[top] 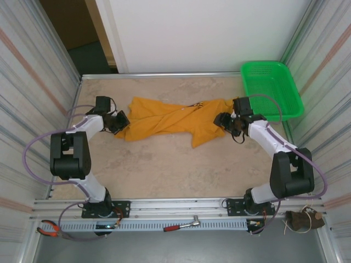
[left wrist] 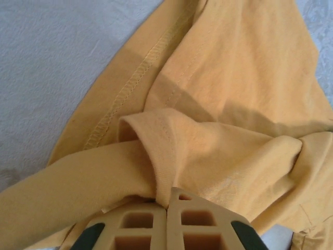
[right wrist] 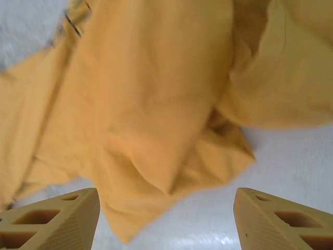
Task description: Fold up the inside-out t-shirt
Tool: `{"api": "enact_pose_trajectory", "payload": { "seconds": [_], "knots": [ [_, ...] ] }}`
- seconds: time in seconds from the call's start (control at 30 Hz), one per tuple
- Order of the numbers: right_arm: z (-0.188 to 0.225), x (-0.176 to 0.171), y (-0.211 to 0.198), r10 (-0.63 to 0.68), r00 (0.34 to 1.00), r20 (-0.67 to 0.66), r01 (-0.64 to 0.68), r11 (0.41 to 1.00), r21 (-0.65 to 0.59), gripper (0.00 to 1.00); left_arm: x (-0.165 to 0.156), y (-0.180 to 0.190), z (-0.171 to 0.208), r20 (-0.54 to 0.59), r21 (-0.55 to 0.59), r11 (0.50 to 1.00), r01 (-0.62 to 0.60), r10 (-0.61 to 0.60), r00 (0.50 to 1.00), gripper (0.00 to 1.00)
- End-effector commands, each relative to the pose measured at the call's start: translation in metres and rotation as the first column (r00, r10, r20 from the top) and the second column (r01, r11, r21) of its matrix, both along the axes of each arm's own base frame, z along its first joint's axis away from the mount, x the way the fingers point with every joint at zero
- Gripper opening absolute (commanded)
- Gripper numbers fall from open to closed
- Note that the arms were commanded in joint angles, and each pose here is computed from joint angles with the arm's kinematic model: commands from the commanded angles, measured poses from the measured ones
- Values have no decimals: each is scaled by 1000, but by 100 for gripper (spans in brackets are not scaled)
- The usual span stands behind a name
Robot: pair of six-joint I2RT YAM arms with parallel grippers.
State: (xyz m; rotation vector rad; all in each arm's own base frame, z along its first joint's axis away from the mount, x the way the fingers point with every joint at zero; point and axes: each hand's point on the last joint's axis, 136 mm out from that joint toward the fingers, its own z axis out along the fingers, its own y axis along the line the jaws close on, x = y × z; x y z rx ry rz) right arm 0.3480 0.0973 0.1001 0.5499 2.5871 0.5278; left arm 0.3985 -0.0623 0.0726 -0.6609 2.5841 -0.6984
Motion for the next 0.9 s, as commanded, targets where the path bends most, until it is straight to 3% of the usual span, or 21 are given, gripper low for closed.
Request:
{"api": "enact_pose_trajectory", "payload": {
  "seconds": [0.0,0.1,0.3,0.4,0.43,0.53,0.57,0.7,0.87],
  "knots": [
    [-22,-6,-3,44,999,-7,-45,998,-51,68,8,4,24,72,1,1000,13,-13,997,0],
    [-35,-5,0,96,995,-27,-99,991,-94,67,10,6,28,78,-7,1000,7,-6,997,5],
    [-53,6,7,173,983,-59,-180,975,-129,63,16,11,44,111,-7,1000,6,-5,994,32],
    [-58,15,9,192,979,-69,-200,970,-138,56,19,14,53,125,-7,1000,5,-4,992,38],
    [-59,17,10,198,978,-72,-206,968,-141,48,20,14,56,130,-7,1000,6,-5,991,39],
    [-55,19,12,212,975,-68,-220,966,-133,4,18,15,63,139,-8,1000,11,-9,990,41],
    [-50,17,13,214,975,-64,-221,967,-128,0,16,15,65,139,-8,1000,9,-8,990,41],
    [-13,0,14,200,980,-17,-200,975,-91,0,3,15,72,153,-5,1000,9,-8,988,45],
    [44,-49,11,155,987,41,-155,988,-15,0,-25,17,74,158,12,1000,-5,3,987,49]
  ]
}}
